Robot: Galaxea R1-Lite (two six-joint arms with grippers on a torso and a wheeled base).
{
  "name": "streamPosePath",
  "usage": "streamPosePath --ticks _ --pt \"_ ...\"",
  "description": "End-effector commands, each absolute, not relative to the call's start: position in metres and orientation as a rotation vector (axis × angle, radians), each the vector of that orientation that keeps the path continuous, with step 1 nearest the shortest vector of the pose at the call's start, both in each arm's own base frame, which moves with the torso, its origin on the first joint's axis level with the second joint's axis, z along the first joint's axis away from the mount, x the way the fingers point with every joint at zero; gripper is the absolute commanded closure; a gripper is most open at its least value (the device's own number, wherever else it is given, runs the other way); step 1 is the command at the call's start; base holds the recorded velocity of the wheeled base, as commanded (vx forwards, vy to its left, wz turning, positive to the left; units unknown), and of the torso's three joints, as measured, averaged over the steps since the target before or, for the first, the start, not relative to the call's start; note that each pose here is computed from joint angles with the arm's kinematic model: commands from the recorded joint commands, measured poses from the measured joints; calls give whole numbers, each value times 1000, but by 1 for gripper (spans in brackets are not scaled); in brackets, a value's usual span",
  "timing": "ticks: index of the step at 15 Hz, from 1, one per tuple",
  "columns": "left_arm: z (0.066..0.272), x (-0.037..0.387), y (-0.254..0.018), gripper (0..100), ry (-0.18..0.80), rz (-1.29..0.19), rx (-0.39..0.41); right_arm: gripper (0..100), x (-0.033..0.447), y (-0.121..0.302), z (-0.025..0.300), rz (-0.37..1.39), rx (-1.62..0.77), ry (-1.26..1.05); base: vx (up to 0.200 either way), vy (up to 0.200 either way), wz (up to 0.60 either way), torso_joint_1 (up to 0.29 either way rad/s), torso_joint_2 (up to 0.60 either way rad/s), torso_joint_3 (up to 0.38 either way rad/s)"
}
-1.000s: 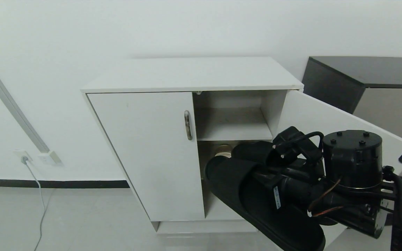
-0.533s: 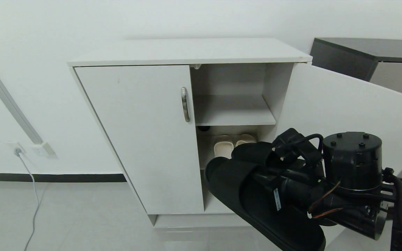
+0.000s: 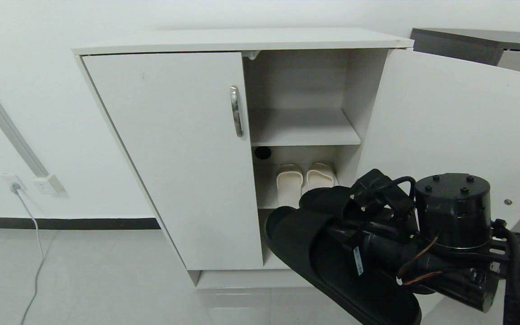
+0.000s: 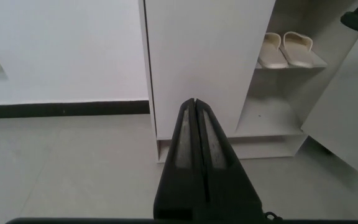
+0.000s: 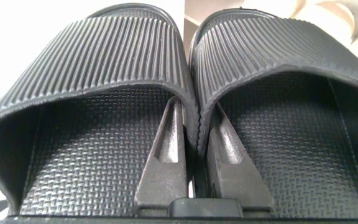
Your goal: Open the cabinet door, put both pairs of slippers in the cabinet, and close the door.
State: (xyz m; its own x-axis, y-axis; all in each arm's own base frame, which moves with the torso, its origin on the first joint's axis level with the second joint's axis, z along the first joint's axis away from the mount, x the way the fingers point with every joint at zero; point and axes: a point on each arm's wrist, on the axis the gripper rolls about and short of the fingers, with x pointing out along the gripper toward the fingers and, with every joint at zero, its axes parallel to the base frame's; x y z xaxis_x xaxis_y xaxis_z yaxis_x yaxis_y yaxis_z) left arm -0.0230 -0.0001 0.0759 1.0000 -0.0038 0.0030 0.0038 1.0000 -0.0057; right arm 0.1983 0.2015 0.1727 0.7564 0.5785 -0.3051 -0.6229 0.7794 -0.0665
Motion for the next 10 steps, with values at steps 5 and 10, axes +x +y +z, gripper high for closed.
streamPosePath --ticks 5,10 --pt "76 -23 0 100 -2 -3 -6 100 200 203 169 658 -176 278 0 0 0 0 0 0" --pt "76 -23 0 100 -2 -5 -8 100 200 203 168 659 -169 264 0 40 0 0 2 0"
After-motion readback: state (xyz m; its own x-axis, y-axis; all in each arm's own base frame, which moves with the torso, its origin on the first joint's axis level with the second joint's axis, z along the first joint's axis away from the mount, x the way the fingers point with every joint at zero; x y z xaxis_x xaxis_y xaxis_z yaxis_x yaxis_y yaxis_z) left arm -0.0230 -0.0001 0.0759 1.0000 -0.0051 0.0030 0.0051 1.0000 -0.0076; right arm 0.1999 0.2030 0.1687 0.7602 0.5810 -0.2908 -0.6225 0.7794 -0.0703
